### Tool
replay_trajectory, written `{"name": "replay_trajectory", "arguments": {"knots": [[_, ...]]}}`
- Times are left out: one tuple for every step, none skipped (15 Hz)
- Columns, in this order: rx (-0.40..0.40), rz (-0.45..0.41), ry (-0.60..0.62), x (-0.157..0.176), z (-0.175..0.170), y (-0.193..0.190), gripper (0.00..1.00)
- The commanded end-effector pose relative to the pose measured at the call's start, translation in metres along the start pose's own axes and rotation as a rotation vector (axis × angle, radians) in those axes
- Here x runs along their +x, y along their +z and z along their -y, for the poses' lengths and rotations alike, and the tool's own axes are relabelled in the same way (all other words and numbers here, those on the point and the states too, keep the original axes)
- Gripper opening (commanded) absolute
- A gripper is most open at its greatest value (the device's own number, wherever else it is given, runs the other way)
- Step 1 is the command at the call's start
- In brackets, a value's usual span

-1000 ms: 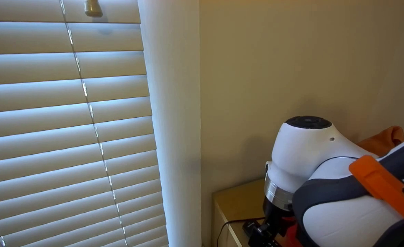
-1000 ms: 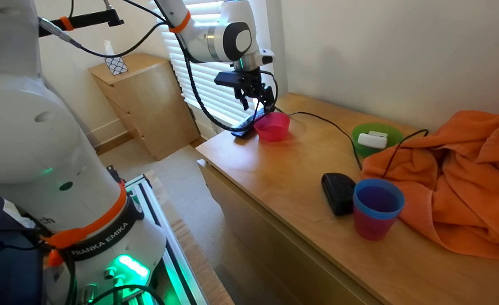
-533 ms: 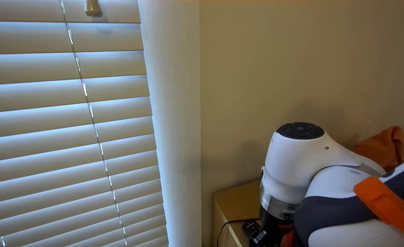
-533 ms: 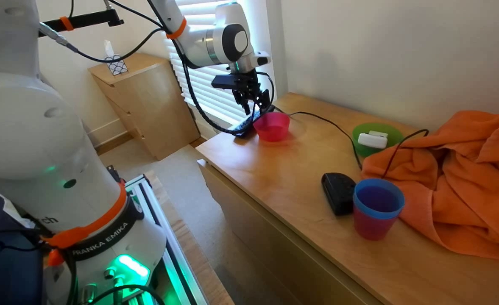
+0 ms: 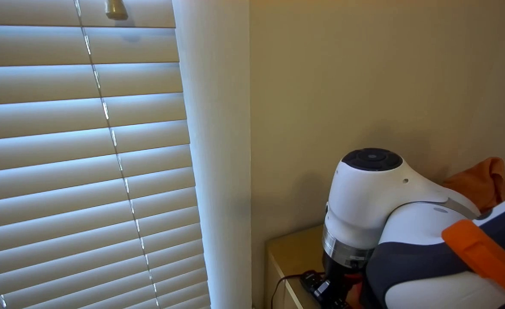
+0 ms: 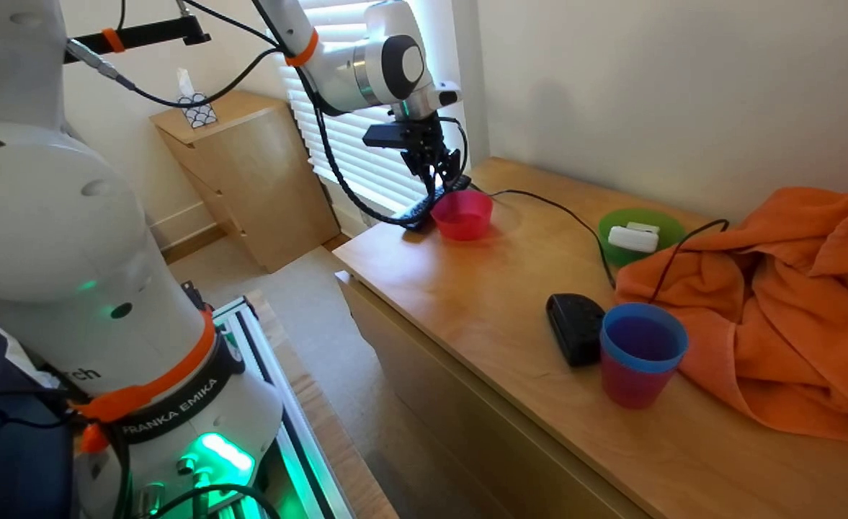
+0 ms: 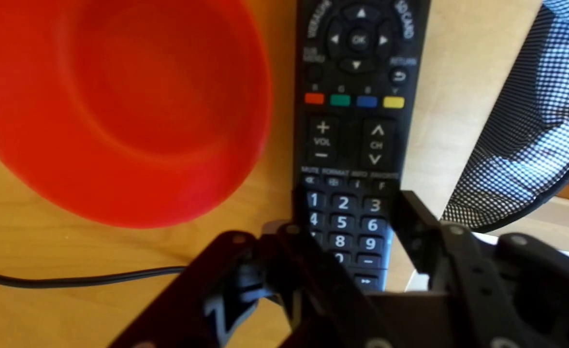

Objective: Put the black remote on the orange cloth

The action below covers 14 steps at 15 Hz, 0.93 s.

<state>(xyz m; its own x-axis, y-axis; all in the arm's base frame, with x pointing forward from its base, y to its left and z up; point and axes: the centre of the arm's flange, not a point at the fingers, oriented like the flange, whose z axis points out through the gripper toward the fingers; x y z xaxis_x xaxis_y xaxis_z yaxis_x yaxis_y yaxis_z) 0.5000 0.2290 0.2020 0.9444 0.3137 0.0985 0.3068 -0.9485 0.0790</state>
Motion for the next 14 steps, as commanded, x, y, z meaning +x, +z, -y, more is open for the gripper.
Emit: {"name": "replay_trajectory", "arguments": {"knots": [[0.003, 0.008, -0.010, -0.004, -0.005, -0.003, 0.23], [0.003, 0.014, -0.022, -0.003, -0.005, -0.005, 0.23], [-0.003, 0.025, -0.033, -0.003, -0.004, -0.003, 0.23], [-0.008, 0.036, -0.043, -0.003, -0.003, -0.001, 0.23], [-0.005, 0.038, -0.047, -0.004, -0.001, 0.000, 0.73], [-0.007, 0.038, -0.048, -0.004, -0.001, 0.000, 0.74], [-0.009, 0.040, -0.049, -0.004, -0.001, 0.001, 0.79], [-0.005, 0.033, -0.045, -0.004, -0.003, 0.001, 0.88], [0.000, 0.031, -0.043, -0.004, -0.004, 0.001, 0.94], [0.003, 0.037, -0.045, -0.003, -0.004, 0.002, 1.00], [0.012, 0.040, -0.052, -0.002, -0.003, 0.004, 1.00], [0.017, 0.048, -0.063, -0.001, -0.002, 0.007, 1.00], [0.018, 0.054, -0.075, 0.000, 0.000, 0.012, 1.00], [0.026, 0.058, -0.087, 0.001, 0.002, 0.017, 1.00]]}}
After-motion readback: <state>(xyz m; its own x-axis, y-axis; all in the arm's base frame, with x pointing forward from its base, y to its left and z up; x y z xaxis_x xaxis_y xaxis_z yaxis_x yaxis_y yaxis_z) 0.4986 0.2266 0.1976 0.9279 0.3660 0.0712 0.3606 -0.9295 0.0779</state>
